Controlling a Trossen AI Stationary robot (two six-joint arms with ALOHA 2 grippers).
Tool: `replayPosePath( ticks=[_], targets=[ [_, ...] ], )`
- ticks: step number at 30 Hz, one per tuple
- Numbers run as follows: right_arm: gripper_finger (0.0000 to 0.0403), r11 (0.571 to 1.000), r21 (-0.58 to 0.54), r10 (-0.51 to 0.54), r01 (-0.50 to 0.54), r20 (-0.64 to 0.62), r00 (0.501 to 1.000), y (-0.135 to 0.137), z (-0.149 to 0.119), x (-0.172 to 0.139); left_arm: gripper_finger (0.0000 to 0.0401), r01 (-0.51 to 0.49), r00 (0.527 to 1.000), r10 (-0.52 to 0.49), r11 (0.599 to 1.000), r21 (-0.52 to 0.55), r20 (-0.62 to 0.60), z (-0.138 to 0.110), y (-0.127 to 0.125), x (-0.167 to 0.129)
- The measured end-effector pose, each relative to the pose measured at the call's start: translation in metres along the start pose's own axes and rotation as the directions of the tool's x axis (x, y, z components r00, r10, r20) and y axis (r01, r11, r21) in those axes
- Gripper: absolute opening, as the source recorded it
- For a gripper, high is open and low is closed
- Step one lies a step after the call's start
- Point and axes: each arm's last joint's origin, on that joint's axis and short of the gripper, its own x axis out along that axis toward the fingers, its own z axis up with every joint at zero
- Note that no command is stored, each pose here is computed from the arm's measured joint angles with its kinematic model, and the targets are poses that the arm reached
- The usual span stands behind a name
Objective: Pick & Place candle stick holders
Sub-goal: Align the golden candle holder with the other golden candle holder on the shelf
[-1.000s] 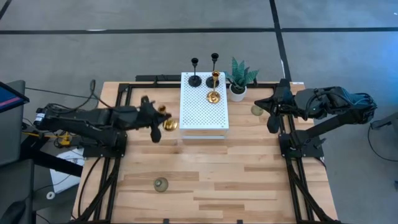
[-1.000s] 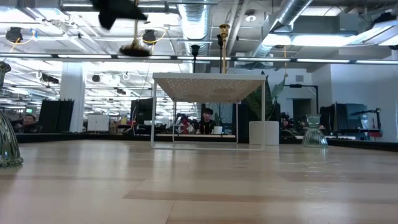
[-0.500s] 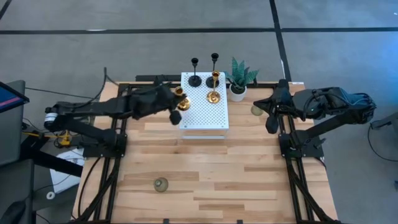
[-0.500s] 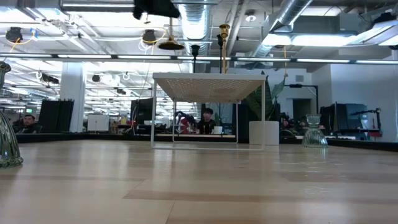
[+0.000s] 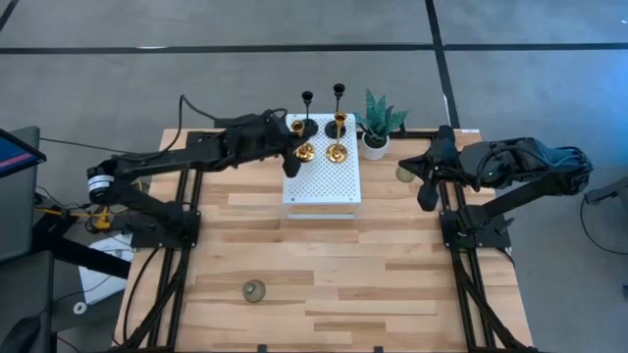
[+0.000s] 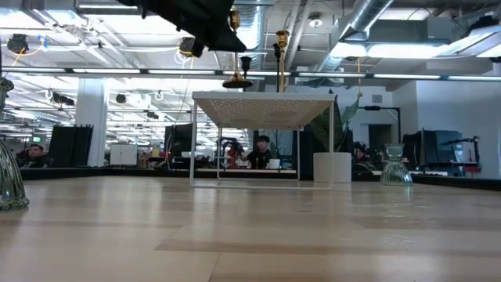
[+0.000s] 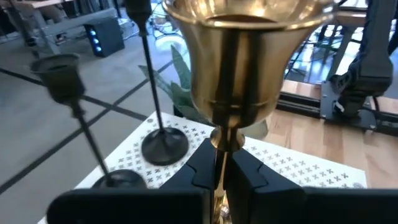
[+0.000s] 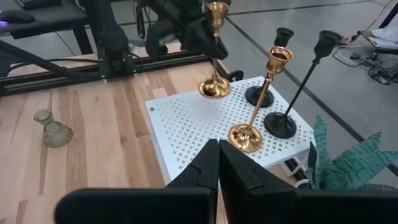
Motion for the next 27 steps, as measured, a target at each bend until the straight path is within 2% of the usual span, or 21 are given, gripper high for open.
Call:
replayPosePath(
  ticks=[4, 9, 18, 27],
  targets=[
    [0.0, 1.0, 0.0, 0.0, 0.0, 0.001, 1.0, 0.0, 0.0, 0.0, 0.0013, 0.02, 1.0, -0.02, 1.0, -0.019, 0.0, -0.007, 0.004, 0.015],
    [0.0, 1.0, 0.0, -0.001, 0.001, 0.001, 1.0, 0.0, 0.0, 0.0, 0.0013, -0.007, 1.0, 0.006, 1.0, -0.025, -0.021, -0.016, 0.01, 0.028],
    [0.0, 1.0, 0.001, -0.001, 0.001, 0.001, 1.0, 0.0, 0.0, 0.0, 0.0013, -0.044, 0.998, 0.043, 0.999, -0.028, -0.034, -0.024, 0.019, 0.04],
    [0.0, 1.0, 0.001, -0.003, 0.003, 0.002, 1.0, 0.0, 0.0, 0.0, 0.0013, -0.044, 0.999, 0.043, 0.999, -0.029, -0.033, -0.03, 0.019, 0.05]
  ],
)
